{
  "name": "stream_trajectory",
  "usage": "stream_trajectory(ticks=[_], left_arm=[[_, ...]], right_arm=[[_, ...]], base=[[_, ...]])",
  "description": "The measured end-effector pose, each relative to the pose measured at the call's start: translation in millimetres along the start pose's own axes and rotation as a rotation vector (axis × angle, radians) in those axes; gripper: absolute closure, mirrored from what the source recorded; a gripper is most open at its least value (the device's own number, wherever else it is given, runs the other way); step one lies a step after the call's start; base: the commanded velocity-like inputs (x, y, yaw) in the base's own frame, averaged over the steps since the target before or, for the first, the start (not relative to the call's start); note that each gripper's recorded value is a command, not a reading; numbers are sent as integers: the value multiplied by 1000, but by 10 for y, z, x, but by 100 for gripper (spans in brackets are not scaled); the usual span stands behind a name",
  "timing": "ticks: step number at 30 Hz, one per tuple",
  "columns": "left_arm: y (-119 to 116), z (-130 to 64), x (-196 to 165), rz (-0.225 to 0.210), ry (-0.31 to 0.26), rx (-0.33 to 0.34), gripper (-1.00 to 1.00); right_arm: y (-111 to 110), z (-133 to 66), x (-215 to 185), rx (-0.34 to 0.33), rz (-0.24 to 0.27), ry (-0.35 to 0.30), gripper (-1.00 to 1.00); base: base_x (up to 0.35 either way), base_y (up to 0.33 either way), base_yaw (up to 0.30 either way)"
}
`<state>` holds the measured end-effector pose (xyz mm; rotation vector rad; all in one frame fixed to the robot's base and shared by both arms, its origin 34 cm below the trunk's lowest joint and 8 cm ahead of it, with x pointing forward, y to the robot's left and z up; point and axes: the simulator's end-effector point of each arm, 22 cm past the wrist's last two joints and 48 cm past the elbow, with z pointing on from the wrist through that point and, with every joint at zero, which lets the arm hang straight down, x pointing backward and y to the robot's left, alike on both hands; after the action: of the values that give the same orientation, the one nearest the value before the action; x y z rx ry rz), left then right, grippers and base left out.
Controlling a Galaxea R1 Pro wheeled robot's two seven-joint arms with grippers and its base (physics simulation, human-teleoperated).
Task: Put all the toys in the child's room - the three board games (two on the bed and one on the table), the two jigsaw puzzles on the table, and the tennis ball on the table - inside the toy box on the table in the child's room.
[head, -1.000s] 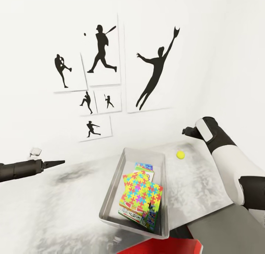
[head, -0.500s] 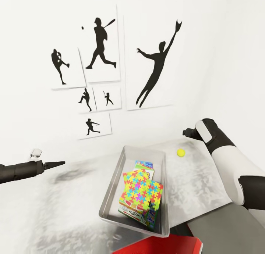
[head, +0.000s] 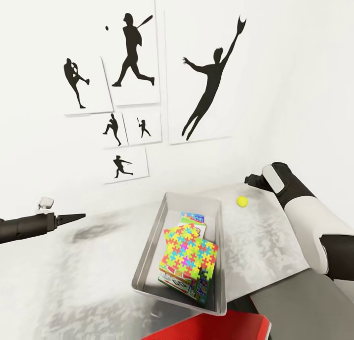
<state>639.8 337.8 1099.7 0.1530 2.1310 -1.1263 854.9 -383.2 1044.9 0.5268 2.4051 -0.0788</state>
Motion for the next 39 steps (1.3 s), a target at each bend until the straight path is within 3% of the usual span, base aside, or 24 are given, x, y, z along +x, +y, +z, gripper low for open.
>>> stream_trajectory(ticks=[6,9,12,14,20,31,39], left_arm=[[-75,17,-4,5,2,38,-100],[-385,15,-37,44,5,145,-100],[-858,-24,-78,132,16,272,-100],[-1016,-42,-90,163,19,316,-100],[-1093,-20,-198,197,5,328,-100],[-1014,15,-193,187,6,322,-100],[-951,54,-161,178,13,317,-100]], right_arm=[[93,33,-11,-37,1,2,-100],[181,27,-56,-71,1,-2,-100],[248,7,-127,-93,2,-10,-100],[271,9,-148,-100,2,-11,-100],[293,47,-148,-104,-1,-10,-100],[291,144,-100,-100,-4,1,-100],[338,94,-322,-100,-5,-28,-100]], base=[[0,0,0],[0,0,0],[0,0,0],[0,0,0],[0,0,0],[0,0,0],[0,0,0]])
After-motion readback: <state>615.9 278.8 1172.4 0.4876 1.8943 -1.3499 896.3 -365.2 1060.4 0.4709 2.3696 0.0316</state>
